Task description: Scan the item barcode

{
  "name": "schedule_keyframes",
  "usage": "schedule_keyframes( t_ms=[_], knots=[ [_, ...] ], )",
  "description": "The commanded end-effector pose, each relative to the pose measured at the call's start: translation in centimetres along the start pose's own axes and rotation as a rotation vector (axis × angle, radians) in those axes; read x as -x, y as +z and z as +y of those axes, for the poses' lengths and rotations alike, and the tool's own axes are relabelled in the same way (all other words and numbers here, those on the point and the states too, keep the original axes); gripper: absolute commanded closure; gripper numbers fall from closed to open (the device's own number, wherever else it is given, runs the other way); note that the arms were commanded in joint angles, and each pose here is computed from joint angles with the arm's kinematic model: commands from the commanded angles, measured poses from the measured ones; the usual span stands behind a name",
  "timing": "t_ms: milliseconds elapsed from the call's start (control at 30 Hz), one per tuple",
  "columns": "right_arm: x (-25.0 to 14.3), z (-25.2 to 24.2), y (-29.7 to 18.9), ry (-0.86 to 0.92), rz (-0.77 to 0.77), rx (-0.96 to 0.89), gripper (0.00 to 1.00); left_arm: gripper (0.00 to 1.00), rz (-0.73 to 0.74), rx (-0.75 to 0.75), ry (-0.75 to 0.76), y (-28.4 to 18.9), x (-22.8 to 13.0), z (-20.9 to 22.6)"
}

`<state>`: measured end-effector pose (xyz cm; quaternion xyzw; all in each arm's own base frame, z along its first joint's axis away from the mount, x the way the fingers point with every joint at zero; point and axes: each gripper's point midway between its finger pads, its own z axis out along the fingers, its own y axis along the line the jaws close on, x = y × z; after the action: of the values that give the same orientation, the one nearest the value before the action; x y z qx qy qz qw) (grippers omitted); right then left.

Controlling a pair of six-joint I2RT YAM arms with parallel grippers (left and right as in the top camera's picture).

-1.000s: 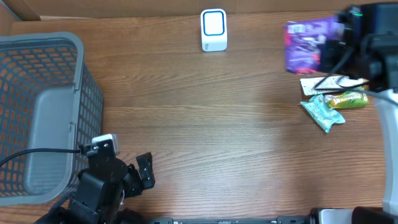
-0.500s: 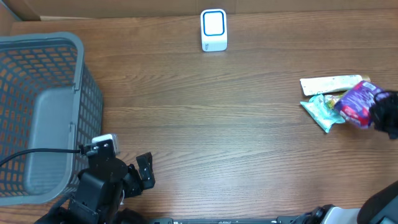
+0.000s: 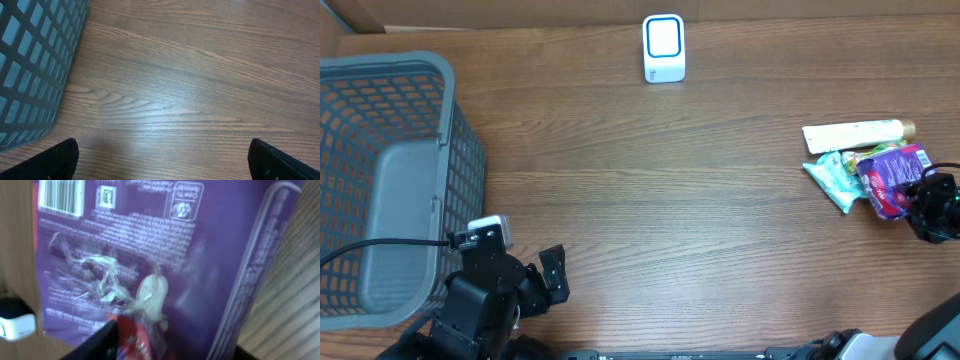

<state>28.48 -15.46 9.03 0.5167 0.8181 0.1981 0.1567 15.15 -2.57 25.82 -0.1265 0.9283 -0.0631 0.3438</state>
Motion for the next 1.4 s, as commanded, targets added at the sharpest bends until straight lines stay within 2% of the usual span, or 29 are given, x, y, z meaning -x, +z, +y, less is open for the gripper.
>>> schedule_keyframes(
  t_ms=[0, 33, 67, 233, 367, 467, 667, 867, 967, 1100, 1367],
  knots=[
    [1.5, 3.8, -4.7, -0.066, -0.114, 0.088, 0.16, 0.00, -0.003, 0.003, -0.015, 0.1, 0.0, 0.0],
    [1.6, 4.2, -5.5, -0.075, -0.131, 0.096, 0.03, 0.01, -0.003, 0.004, -0.015, 0.1, 0.1, 0.0],
    [1.6, 4.8, -6.5, -0.086, -0.150, 0.105, 0.00, 0.00, -0.003, 0.004, -0.015, 0.1, 0.1, 0.0],
    [1.1, 7.4, -11.8, -0.143, -0.249, 0.157, 0.00, 0.00, -0.003, 0.003, -0.015, 0.1, 0.1, 0.0],
    [-0.5, 10.1, -16.8, -0.273, -0.350, 0.206, 0.00, 0.00, -0.003, 0.003, -0.015, 0.1, 0.1, 0.0],
    [-2.1, 11.2, -18.7, -0.320, -0.381, 0.252, 0.00, 0.00, -0.003, 0.003, -0.015, 0.1, 0.1, 0.0],
    [-10.4, 16.5, -21.5, -0.708, -0.285, 0.537, 0.00, 0.00, -0.003, 0.003, -0.015, 0.1, 0.1, 0.0],
    [-18.1, 17.3, -22.9, -1.005, -0.251, 0.586, 0.00, 0.00, -0.003, 0.004, -0.015, 0.1, 0.1, 0.0],
    [-20.3, 16.7, -23.1, -1.021, -0.188, 0.608, 0.00, 0.00, -0.003, 0.003, -0.015, 0.1, 0.1, 0.0],
    [-22.5, 15.7, -22.6, -0.931, -0.045, 0.621, 0.00, 0.01, -0.003, 0.004, -0.015, 0.1, 0.1, 0.0],
    [-19.4, 13.9, -21.1, -0.888, -0.157, 0.426, 0.00, 0.00, -0.003, 0.004, -0.015, 0.1, 0.1, 0.0]
  ],
)
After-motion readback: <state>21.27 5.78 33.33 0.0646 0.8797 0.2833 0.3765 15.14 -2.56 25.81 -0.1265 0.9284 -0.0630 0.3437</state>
